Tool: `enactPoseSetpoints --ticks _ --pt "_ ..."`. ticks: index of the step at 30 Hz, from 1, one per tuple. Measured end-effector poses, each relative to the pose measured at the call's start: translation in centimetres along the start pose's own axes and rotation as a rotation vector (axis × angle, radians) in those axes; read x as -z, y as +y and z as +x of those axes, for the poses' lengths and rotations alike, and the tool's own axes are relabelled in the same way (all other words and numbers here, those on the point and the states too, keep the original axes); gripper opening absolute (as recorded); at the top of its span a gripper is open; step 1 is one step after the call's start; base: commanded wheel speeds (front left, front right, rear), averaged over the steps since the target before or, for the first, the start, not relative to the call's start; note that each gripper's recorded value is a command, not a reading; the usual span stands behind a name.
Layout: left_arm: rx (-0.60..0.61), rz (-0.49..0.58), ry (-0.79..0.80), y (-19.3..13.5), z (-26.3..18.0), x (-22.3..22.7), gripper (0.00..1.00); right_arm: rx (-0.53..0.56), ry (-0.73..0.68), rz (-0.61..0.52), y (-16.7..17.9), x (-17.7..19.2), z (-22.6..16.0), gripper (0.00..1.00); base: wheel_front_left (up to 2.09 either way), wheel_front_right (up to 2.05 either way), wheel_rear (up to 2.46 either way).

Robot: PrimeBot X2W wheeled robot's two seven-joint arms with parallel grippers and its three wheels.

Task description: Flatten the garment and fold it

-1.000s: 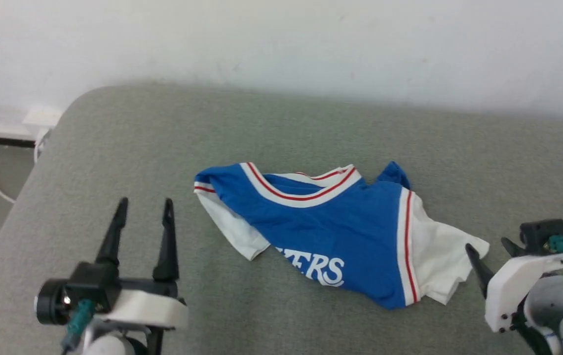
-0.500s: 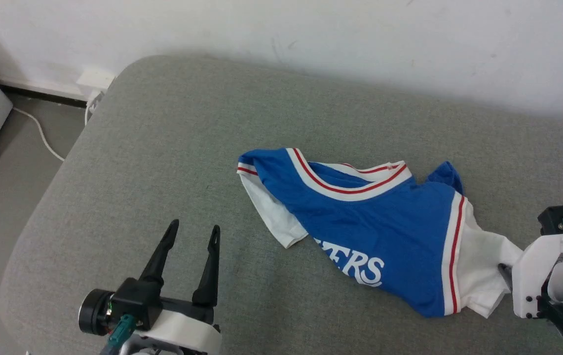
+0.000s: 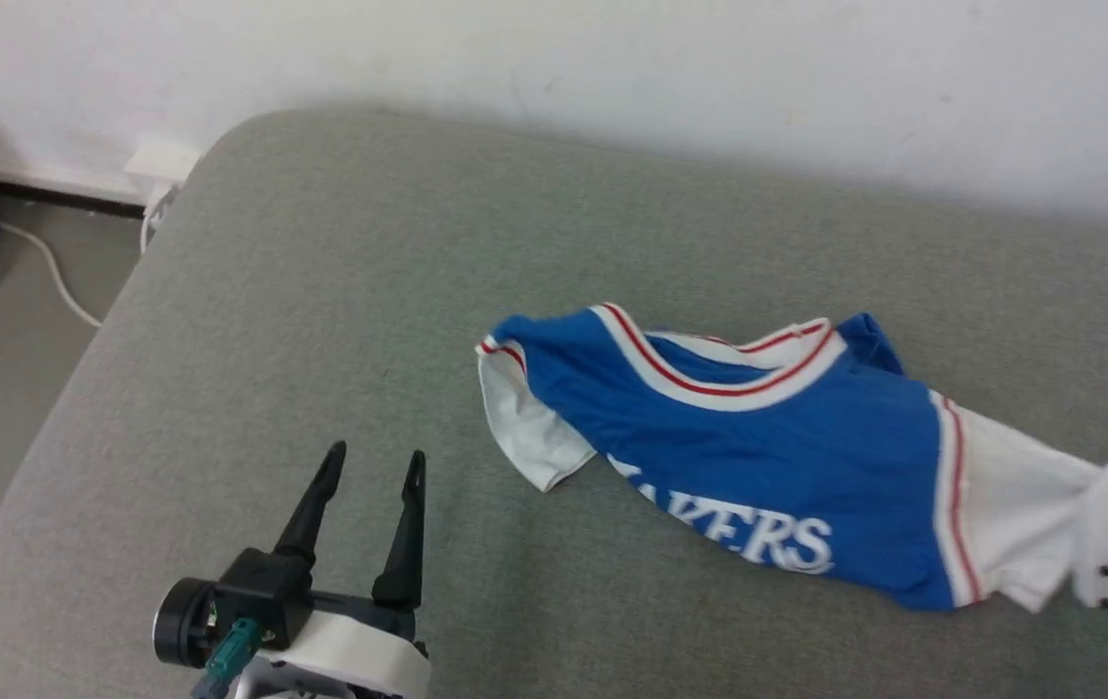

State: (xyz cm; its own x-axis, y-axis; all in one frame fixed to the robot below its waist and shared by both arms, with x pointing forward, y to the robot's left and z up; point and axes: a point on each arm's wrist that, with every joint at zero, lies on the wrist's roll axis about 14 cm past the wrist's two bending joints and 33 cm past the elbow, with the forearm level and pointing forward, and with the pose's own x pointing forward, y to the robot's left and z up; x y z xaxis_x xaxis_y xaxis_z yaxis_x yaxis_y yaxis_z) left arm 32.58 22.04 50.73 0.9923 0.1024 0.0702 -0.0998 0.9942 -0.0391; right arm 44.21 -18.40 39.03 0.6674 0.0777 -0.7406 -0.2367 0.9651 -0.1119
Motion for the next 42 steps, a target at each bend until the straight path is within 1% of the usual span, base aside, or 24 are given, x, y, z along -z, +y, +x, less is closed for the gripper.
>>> enactPoseSetpoints --ticks 4,6,10,13,14,17,19,22,25,27,29,31,32,33,36,40,42 --pt "0.044 -0.019 0.008 -1.2 0.4 0.4 1.0 0.126 -0.026 0.025 -5.2 -0.1 -1.7 0.0 0.0 0.0 0.0" --pt "0.061 -0.022 -0.001 -1.7 0.8 0.2 1.0 0.172 -0.036 0.054 -7.1 0.1 -2.6 0.0 0.0 0.0 0.0" --pt "0.084 -0.028 -0.013 -2.3 1.4 -0.1 1.0 0.229 -0.039 0.093 -9.1 1.0 -3.4 0.0 0.0 0.0 0.0" --pt "0.087 -0.029 -0.012 -2.4 1.7 -0.1 1.0 0.244 -0.021 0.101 -9.6 2.4 -3.2 0.0 0.0 0.0 0.0" --pt "0.088 -0.03 -0.01 -2.5 1.8 0.0 1.0 0.245 -0.029 0.102 -9.5 2.5 -3.1 1.0 0.0 0.0 0.0" --pt "0.097 -0.033 -0.006 -2.8 2.0 0.2 1.0 0.242 -0.094 0.117 -9.1 1.9 -3.1 1.0 0.0 0.0 0.0" --pt "0.107 -0.035 -0.007 -3.1 2.2 0.2 1.0 0.236 -0.165 0.117 -8.7 0.8 -3.4 1.0 0.0 0.0 0.0" --pt "0.126 -0.04 -0.01 -3.6 2.4 0.1 1.0 0.231 -0.312 0.114 -8.4 -2.0 -4.6 1.0 0.0 0.0 0.0" --pt "0.154 -0.046 -0.003 -4.5 2.5 0.4 1.0 0.225 -0.489 0.131 -8.0 -5.1 -6.7 1.0 0.0 0.0 0.0" --pt "0.194 -0.044 0.047 -5.5 2.2 1.9 1.0 0.224 -0.608 0.118 -7.6 -6.9 -8.4 1.0 0.0 0.0 0.0" --pt "0.251 -0.026 0.134 -6.8 1.8 3.8 1.0 0.226 -0.737 0.111 -7.2 -8.4 -10.4 1.0 0.0 0.0 0.0" --pt "0.3 -0.004 0.218 -7.8 2.0 5.0 1.0 0.237 -0.856 0.102 -6.9 -9.3 -12.4 1.0 0.0 0.0 0.0" --pt "0.325 0.014 0.255 -8.2 2.2 5.4 1.0 0.244 -0.894 0.091 -6.7 -9.3 -13.2 1.0 0.0 0.0 0.0" --pt "0.342 0.028 0.289 -8.5 2.5 5.7 1.0 0.251 -0.919 0.09 -6.4 -9.1 -13.7 1.0 0.0 0.0 0.0" --pt "0.376 0.043 0.376 -9.3 3.3 6.2 1.0 0.244 -0.947 0.146 -5.4 -7.7 -14.1 1.0 0.0 0.0 0.0" --pt "0.408 0.073 0.533 -9.7 3.7 7.6 1.0 0.234 -0.916 0.17 -4.6 -5.8 -13.6 1.0 0.0 0.0 0.0" --pt "0.418 0.098 0.585 -9.5 4.0 8.1 1.0 0.233 -0.903 0.178 -4.4 -5.3 -13.2 1.0 0.0 0.0 0.0"
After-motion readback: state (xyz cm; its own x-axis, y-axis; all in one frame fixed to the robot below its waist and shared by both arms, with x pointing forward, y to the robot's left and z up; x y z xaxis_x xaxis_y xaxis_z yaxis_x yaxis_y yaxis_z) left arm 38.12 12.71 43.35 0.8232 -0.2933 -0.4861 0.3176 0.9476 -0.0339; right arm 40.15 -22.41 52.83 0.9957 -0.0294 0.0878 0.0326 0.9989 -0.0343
